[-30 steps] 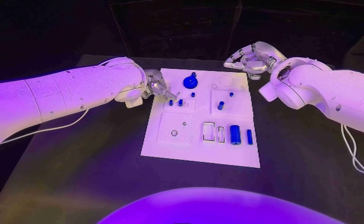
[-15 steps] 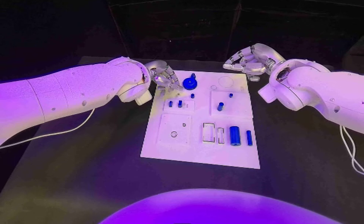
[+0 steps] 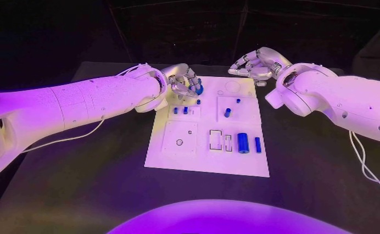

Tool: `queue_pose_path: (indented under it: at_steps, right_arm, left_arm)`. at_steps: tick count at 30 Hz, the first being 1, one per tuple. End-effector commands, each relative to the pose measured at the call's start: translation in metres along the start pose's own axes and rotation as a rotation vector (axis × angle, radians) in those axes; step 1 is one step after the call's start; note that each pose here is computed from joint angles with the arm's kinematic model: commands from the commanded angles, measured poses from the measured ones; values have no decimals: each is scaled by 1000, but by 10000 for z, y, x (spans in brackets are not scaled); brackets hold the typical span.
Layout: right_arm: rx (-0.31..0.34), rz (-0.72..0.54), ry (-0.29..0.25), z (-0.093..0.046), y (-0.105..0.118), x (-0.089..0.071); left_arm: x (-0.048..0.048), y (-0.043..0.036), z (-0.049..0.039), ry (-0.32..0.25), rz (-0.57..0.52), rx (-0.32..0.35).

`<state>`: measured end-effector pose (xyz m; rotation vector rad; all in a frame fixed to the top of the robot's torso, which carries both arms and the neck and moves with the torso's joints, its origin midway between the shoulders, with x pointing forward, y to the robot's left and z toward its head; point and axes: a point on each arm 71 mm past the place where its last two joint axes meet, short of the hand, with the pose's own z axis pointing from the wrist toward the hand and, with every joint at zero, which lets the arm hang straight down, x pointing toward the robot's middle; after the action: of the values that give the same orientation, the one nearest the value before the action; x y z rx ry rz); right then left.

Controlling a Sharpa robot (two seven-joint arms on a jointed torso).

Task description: Assemble the parts on the task board

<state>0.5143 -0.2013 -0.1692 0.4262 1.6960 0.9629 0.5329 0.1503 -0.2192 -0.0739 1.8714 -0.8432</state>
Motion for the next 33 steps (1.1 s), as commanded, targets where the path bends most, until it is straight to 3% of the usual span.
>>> queue_pose_path:
  at_steps: [1,13,33]
  right_arm:
    - [-17,-9,-7,6,27,0]
    - [-18,-8,-3,15,33,20]
    - [-23,-7,3,33,50,44]
  left_arm:
    - [33,-31,37,26,131,24]
    - [123,-57,167,90,263,11]
    - [223,-99,282,144,293,-21]
